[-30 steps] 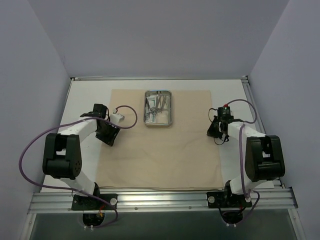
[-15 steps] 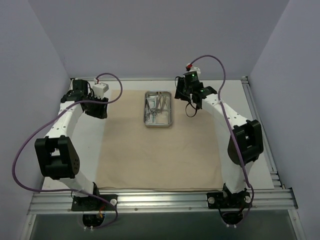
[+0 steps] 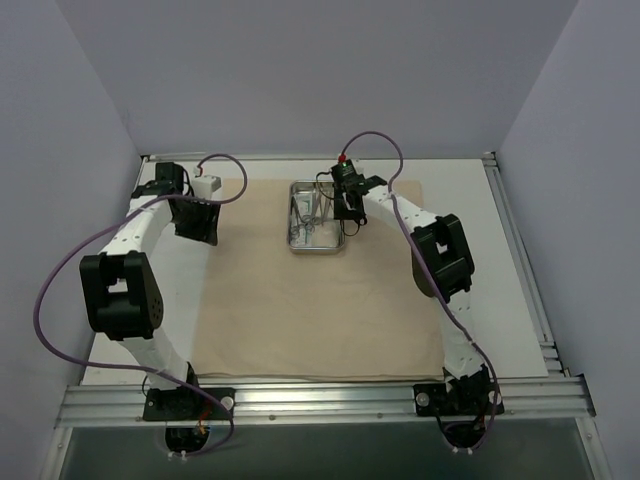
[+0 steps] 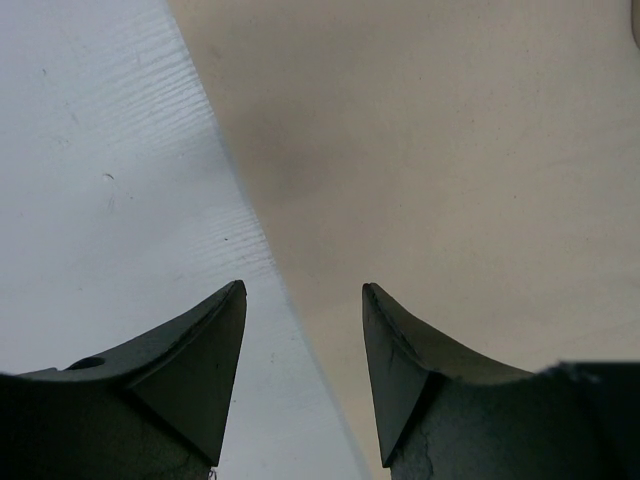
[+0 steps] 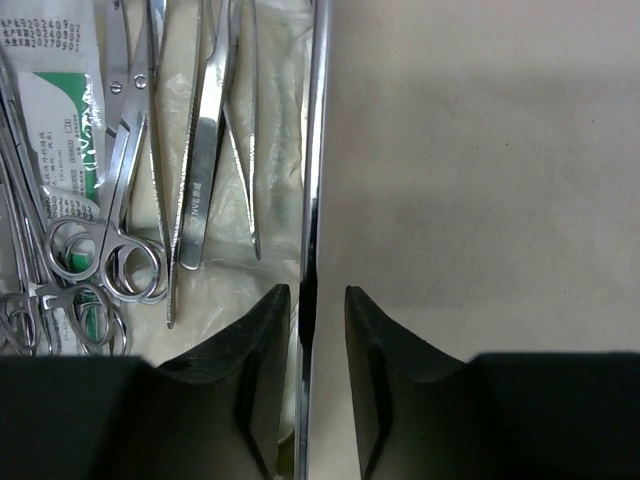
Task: Open and lay out the surgical kit
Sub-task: Adjust the container in the surgical kit.
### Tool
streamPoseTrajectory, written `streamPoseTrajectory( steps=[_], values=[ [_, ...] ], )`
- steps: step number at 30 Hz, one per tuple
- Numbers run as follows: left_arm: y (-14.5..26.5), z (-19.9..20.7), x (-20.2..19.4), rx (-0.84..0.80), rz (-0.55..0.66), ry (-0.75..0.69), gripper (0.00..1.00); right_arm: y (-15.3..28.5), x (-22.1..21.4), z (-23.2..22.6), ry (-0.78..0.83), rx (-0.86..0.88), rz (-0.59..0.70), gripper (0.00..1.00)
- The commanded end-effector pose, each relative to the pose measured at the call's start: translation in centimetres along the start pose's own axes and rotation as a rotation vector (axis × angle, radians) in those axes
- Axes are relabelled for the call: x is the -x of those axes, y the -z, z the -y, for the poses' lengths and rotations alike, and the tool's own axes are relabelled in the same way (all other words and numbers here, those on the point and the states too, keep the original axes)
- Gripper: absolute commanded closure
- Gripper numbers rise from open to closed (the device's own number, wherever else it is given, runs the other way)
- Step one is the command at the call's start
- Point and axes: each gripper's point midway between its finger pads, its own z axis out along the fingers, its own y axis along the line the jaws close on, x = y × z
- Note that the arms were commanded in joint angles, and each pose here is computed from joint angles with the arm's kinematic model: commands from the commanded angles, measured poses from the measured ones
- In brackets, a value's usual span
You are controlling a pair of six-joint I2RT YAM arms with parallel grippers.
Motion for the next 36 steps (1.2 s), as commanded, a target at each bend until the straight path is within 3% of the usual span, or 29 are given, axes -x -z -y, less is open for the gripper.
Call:
streamPoseTrajectory(
  steps=[1, 7, 14, 19, 29, 36],
  values=[
    [0.7, -0.6, 1.3, 0.007, 0.031, 0.010, 0.41, 0.7, 1.6, -0.2, -0.001, -0.019, 0.038, 0.80],
    [0.9, -1.3, 1.0, 0.005, 0.029, 0.032, 0.41, 0.2, 0.9, 0.4, 0.073, -0.034, 0.021, 1.00],
    [0.7, -1.6, 0.6, -0.003, 0.016, 0.045, 0.41, 0.9, 2.1, 2.2, 0.413, 0.022, -0.004, 1.00],
    [0.7, -1.7, 0.6, -0.002, 0.006, 0.038, 0.41, 0.4, 3.1, 6.1, 0.628, -0.005, -0.039, 1.00],
    [0.4, -2.0, 0.6, -0.016, -0.031, 0.008, 0.41, -0.9, 6.3, 12.8, 0.743, 0.181, 0.011, 0.99],
    [0.5, -1.6, 2.2, -0.033, -0.021, -0.010, 0.41, -3.2, 4.8, 13.6, 0.877, 0.263, -0.102, 1.00]
  ],
)
